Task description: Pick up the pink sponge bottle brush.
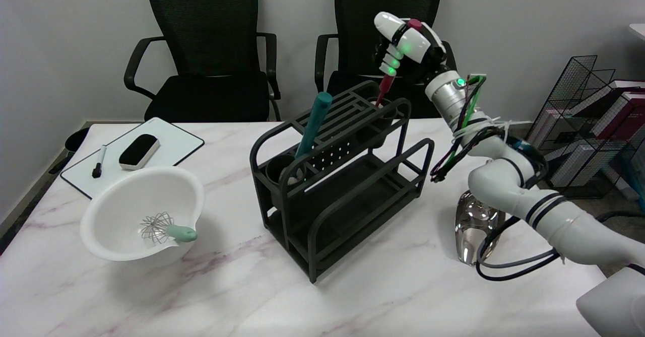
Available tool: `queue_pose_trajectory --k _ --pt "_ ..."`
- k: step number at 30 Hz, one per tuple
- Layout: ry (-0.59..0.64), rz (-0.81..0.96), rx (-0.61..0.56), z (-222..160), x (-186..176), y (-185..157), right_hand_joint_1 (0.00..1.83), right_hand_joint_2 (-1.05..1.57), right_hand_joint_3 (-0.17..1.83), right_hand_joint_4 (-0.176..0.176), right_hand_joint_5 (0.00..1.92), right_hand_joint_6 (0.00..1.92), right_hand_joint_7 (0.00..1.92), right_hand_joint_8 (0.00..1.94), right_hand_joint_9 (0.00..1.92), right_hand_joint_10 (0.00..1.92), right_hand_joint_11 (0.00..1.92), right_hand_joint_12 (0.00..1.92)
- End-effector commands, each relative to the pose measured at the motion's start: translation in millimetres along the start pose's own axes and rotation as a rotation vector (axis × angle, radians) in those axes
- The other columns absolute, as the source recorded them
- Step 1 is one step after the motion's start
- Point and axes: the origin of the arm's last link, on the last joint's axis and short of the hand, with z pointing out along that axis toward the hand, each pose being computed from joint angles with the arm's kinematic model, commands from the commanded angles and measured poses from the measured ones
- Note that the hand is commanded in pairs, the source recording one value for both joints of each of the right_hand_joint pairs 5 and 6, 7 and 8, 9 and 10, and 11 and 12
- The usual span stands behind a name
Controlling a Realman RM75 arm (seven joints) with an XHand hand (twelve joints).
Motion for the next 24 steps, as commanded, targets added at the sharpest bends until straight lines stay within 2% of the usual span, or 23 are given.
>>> queue_pose_trajectory --k 1,14,19,24 --pt "-0.048 -0.153 -0.103 13 0 -51 1.14 1.39 0.62 0.0 1.92 1.92 1.92 1.92 1.92 1.92 1.92 1.92" --pt "-0.053 -0.159 -0.105 13 -4 -63 1.13 1.42 0.61 0.0 1.92 1.92 1.92 1.92 1.92 1.92 1.92 1.92" --pt "-0.039 -0.172 -0.051 12 1 -83 1.12 1.44 0.58 0.0 1.92 1.92 1.92 1.92 1.92 1.92 1.92 1.92" --pt "-0.039 -0.168 0.05 10 1 -113 1.12 1.46 0.57 0.0 1.92 1.92 1.92 1.92 1.92 1.92 1.92 1.92"
